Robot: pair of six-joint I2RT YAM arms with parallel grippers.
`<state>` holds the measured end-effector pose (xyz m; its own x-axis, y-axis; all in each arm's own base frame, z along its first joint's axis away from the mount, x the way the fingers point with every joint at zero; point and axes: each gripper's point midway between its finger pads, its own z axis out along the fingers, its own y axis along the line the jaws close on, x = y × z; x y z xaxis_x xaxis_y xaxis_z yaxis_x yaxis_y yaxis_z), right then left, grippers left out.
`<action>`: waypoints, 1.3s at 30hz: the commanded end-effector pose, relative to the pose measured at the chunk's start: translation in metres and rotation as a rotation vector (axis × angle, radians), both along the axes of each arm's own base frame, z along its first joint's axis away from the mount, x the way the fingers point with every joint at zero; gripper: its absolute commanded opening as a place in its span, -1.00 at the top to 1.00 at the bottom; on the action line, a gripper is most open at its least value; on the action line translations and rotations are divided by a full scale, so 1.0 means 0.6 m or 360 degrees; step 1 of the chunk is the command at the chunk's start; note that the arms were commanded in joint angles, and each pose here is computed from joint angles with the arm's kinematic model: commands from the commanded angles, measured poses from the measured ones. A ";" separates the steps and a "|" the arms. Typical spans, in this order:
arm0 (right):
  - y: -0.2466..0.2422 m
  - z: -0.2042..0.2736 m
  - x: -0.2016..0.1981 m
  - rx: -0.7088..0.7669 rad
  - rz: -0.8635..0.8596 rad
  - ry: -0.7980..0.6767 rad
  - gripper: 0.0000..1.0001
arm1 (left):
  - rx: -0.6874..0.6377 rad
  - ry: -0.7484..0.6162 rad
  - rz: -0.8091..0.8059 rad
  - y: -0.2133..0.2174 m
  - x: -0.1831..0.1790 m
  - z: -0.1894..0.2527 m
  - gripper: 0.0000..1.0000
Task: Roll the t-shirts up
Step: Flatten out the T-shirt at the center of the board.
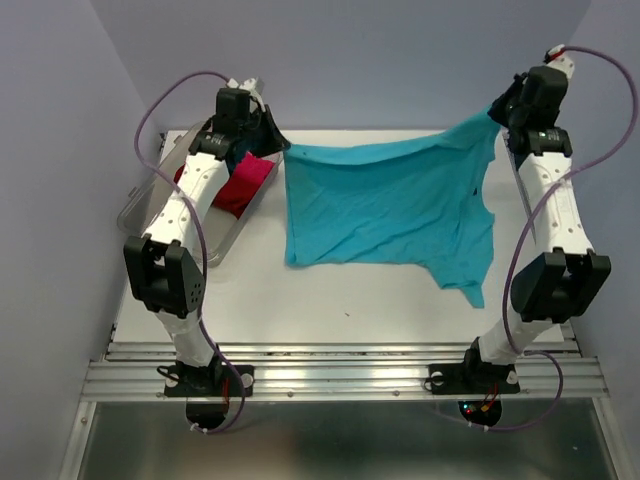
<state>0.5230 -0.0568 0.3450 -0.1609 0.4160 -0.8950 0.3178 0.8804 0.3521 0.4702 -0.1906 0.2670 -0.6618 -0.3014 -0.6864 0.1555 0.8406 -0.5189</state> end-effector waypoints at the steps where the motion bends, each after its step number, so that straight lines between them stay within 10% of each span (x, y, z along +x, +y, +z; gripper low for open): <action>1: -0.012 0.231 -0.079 -0.0073 -0.0072 -0.0457 0.99 | -0.0088 -0.0408 -0.0052 0.024 -0.025 0.199 1.00; 16: -0.012 0.449 -0.362 -0.0156 -0.0228 -0.0939 0.99 | -0.0316 -0.0964 -0.0207 0.057 -0.205 0.461 1.00; 23: -0.009 0.431 -0.378 -0.0189 -0.0211 -0.0851 0.99 | -0.0424 -0.0846 -0.0279 0.040 -0.221 0.419 1.00; 32: -0.010 0.189 -0.289 -0.0104 -0.0166 -0.0351 0.99 | -0.0468 -0.0286 -0.0288 -0.011 -0.163 0.146 1.00; 39: -0.019 0.260 -0.311 -0.0164 -0.0217 -0.0465 0.99 | -0.0411 -0.0520 -0.0301 0.001 -0.178 0.253 1.00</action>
